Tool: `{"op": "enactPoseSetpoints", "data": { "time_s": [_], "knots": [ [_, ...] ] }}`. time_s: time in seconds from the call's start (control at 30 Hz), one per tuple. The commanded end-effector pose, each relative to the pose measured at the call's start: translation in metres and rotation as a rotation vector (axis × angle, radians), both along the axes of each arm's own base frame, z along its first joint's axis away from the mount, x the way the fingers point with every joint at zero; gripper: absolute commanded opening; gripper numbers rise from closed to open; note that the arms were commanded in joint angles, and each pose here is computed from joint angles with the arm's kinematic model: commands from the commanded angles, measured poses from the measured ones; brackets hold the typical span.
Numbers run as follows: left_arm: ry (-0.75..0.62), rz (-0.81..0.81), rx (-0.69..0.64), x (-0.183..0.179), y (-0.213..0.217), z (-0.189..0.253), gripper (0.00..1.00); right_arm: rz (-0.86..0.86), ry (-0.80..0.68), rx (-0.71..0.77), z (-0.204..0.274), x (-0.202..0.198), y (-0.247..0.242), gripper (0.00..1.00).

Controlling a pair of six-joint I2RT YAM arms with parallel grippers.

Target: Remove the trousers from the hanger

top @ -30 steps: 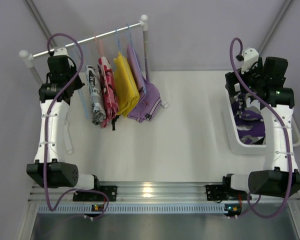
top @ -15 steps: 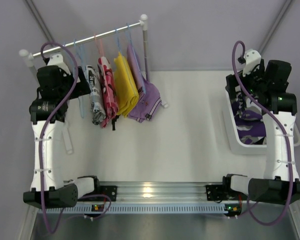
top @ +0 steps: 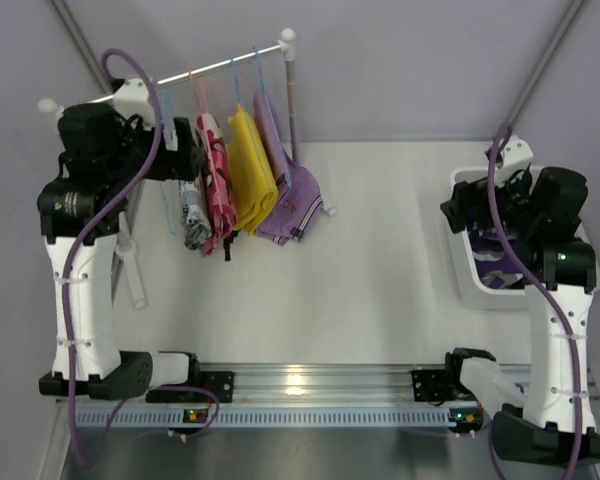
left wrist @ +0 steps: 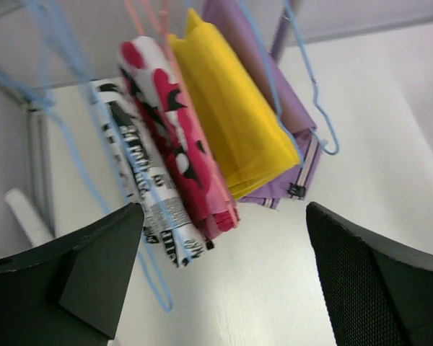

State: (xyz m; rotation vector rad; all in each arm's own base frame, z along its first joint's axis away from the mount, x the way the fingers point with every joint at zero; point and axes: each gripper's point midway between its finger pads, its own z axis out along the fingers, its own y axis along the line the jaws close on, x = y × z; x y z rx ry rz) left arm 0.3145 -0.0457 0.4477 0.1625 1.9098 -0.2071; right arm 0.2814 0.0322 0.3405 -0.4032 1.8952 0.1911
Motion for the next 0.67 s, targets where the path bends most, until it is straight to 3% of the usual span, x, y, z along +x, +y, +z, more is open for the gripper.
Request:
{"op": "enactPoseSetpoints", "data": {
  "time_s": [0.0, 0.17, 0.63],
  "knots": [
    [0.088, -0.134, 0.035, 0.013, -0.036, -0.024, 0.99, 0.002, -0.055, 0.098, 0.012, -0.007, 0.013, 0.99],
    [0.056, -0.215, 0.045, 0.015, -0.066, -0.015, 0.99, -0.005, -0.064, 0.155, 0.007, -0.009, 0.017, 1.0],
    [0.019, -0.083, 0.098, -0.003, -0.036, -0.017, 0.99, -0.012, -0.061, 0.178, -0.001, 0.01, 0.018, 0.99]
  ]
}}
